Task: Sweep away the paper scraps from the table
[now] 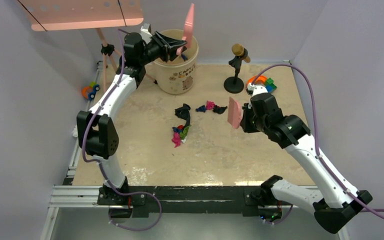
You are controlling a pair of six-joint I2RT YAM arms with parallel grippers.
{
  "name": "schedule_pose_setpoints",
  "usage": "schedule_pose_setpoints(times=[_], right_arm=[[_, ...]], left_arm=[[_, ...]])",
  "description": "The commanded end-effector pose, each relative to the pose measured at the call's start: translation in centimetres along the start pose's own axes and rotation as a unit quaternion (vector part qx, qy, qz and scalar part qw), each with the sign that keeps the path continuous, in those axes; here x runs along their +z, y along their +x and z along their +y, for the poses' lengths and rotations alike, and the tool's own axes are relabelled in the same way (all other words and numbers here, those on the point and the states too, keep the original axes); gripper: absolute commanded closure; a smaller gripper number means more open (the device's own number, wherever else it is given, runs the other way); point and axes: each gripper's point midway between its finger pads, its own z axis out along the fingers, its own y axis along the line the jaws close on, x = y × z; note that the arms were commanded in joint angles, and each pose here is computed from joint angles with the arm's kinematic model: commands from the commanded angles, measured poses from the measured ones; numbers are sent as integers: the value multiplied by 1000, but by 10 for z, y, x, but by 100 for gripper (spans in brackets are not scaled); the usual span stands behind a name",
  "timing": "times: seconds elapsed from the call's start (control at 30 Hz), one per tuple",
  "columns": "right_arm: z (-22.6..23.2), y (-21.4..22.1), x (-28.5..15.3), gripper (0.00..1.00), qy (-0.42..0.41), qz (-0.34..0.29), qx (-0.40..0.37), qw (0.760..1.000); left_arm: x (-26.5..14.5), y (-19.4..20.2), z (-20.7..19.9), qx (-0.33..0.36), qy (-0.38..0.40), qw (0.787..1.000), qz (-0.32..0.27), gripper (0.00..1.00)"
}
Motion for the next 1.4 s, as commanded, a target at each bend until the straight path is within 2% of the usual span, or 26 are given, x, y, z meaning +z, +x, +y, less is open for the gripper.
schedule_pose_setpoints(times=[0.0,0.13,0.37,0.6,0.77,0.9,1.07,1.37], right_arm=[[39,-10,0,100,-104,-13,-6,994],[68,-11,-2,100,-187,-16,-9,982],[105,-8,2,100,-270,20,-6,963],[142,-19,6,100,-325,11,17,946],[178,-29,19,100,-358,15,48,933],[206,-34,43,100,-356,33,56,932],[235,-44,77,100,-349,66,66,932],[250,-46,141,100,-277,115,112,947]], left_arm=[[-19,18,-55,48,73,996,26,100],[-31,46,-76,133,55,988,55,100],[-70,75,-61,232,-34,970,67,100],[-122,93,-34,333,-129,932,62,100],[-176,94,-8,388,-203,899,22,100],[-225,85,24,416,-282,864,-28,100],[-274,75,71,421,-381,821,-62,100],[-312,76,110,424,-452,783,-60,100]])
